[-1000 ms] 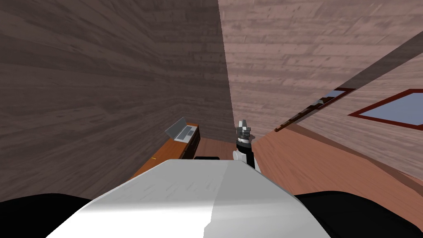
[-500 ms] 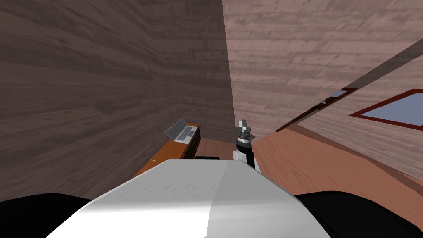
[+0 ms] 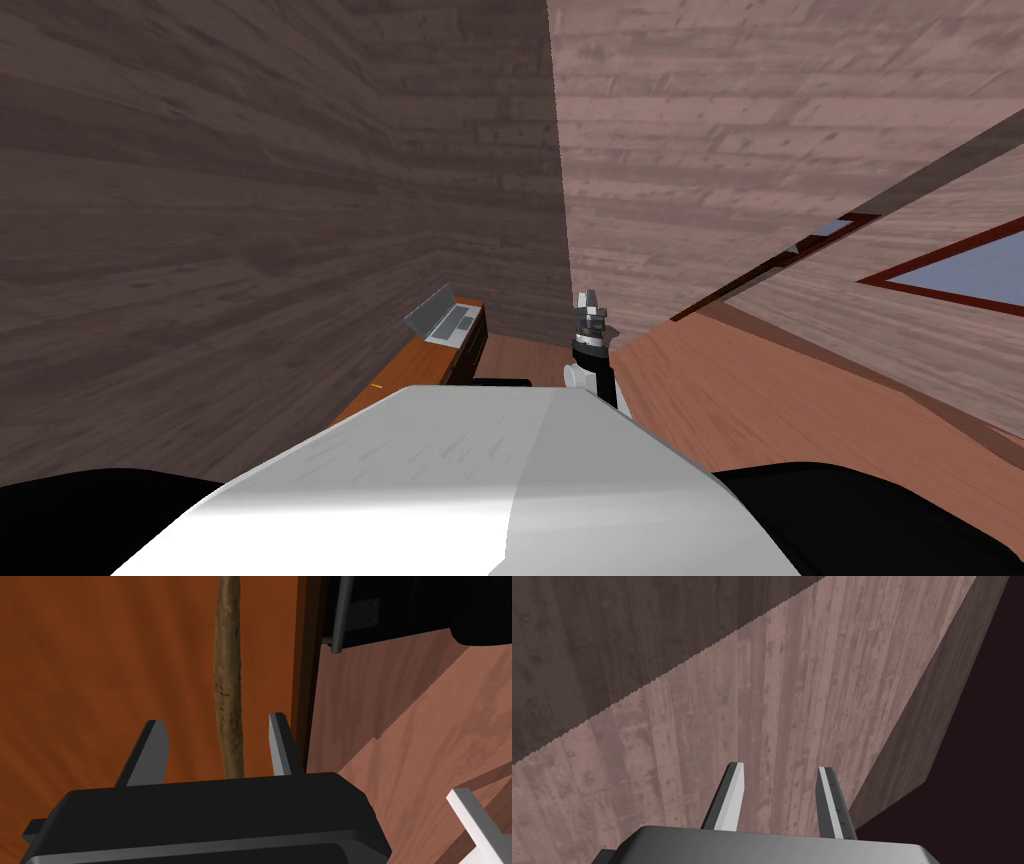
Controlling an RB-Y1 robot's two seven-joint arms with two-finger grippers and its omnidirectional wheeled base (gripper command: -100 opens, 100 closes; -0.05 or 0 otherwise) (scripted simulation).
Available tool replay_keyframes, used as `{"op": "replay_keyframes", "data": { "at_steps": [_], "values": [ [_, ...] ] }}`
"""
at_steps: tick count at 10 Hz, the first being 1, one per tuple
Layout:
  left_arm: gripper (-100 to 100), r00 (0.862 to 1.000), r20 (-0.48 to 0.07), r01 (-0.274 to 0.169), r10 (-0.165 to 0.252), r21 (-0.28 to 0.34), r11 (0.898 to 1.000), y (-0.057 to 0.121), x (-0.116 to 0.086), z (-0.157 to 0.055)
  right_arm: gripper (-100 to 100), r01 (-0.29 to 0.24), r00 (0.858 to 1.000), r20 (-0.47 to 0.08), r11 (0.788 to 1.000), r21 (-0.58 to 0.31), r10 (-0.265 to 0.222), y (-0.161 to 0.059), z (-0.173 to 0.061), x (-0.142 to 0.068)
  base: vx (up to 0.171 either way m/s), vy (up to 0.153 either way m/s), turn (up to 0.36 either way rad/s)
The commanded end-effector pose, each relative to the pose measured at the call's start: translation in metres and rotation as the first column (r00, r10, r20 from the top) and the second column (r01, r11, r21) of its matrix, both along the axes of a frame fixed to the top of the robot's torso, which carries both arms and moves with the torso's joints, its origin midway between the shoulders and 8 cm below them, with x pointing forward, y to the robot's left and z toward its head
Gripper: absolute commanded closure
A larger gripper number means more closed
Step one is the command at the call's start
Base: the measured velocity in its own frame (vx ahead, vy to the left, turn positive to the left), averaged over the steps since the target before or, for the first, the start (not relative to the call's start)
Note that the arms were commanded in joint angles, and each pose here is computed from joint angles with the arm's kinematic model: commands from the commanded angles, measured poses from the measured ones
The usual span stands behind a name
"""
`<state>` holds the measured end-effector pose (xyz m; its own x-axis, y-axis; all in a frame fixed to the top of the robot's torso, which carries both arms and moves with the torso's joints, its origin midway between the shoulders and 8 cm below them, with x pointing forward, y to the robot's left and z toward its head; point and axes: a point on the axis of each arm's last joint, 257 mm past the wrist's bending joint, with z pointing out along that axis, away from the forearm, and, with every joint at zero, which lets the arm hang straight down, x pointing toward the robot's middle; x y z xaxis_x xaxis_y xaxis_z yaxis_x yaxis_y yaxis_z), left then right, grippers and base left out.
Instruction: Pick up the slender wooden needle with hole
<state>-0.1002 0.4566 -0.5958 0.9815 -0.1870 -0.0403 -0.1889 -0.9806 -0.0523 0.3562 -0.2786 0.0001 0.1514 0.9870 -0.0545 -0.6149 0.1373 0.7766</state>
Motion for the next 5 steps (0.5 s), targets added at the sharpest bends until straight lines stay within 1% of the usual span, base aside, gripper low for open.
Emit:
{"op": "replay_keyframes", "data": {
  "at_steps": [1, 4, 5],
  "values": [
    [100, 1.0, 0.0, 0.0, 0.0, 0.0, 1.0, 0.0, 0.0, 0.0, 0, 0.0, 1.0, 0.0, 1.0, 0.0, 0.0, 0.0, 0.0, 0.0, 0.0, 0.0, 0.0],
    [100, 1.0, -0.001, -0.001, 0.001, -0.002, 1.0, -0.0012, -0.0005, -0.0003, 0, 0.0, 1.0, 0.0, 1.0, 0.0, 0.0, 0.0, 0.0, 0.0, 0.0, 0.0, 0.0],
    [0, 1.0, -0.001, -0.001, 0.001, -0.002, 1.0, -0.0012, -0.0006, -0.0003, 0, 0.0, 1.0, 0.0, 1.0, 0.0, 0.0, 0.0, 0.0, 0.0, 0.0, 0.0, 0.0]
  ]
}}
